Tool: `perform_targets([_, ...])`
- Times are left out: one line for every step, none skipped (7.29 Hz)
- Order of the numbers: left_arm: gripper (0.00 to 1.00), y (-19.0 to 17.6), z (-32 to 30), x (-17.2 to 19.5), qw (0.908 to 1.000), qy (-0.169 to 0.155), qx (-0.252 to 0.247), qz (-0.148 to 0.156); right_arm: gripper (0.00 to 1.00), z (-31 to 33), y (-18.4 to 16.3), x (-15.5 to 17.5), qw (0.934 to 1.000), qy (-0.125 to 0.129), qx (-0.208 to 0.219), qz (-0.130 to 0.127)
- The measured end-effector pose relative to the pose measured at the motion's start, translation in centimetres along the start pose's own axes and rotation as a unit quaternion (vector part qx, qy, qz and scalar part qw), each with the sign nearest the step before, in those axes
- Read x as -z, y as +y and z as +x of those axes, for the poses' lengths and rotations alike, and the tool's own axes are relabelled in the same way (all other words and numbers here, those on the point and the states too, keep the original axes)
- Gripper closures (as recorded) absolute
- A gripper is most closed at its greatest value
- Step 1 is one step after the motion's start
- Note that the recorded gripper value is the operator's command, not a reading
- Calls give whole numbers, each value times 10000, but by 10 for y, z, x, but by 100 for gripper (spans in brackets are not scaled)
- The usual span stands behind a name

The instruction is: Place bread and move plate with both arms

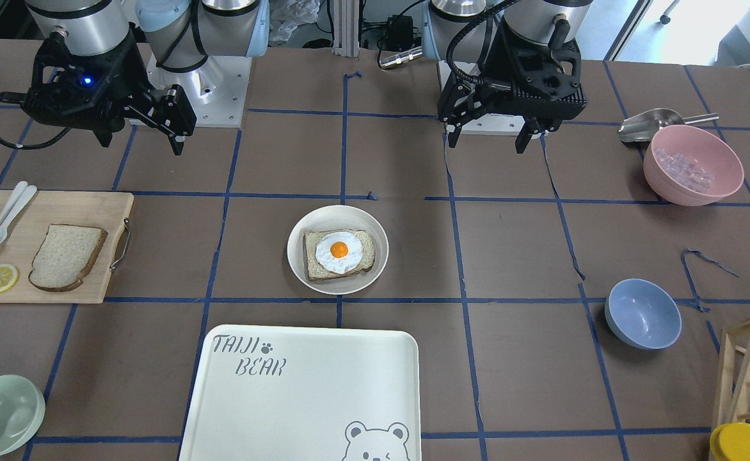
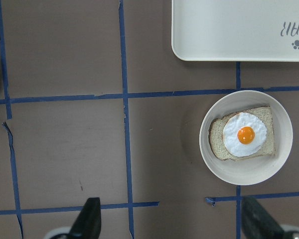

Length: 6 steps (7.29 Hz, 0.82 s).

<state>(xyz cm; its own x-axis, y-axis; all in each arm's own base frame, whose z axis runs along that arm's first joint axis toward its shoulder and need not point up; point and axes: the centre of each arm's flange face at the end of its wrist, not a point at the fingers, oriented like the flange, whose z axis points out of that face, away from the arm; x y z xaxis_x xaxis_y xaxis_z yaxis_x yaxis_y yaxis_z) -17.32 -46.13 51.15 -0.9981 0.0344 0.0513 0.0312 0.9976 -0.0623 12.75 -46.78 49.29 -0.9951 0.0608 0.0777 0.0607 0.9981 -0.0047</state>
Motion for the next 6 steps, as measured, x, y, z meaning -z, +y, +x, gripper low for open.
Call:
perform_targets([0,0,0,1,10000,0,3,10,0,0,-1,-2,10000,2,2,-12])
perform_targets([0,1,0,1,10000,1,4,14,0,0,-2,-4,10000,-16,49,-32])
perform_targets([0,1,0,2,10000,1,2,17,0,0,-2,-6,9999,-45,123,-55])
perform_targets([0,1,0,2,10000,1,1,17,0,0,-3,-7,9998,-68,156,-63])
perform_targets([0,1,0,2,10000,1,-2,17,0,3,-8,-11,9998,-86,135,-94])
perform_targets([0,1,0,2,10000,1,-5,19,0,11,-16,-20,9998,-92,42,-178])
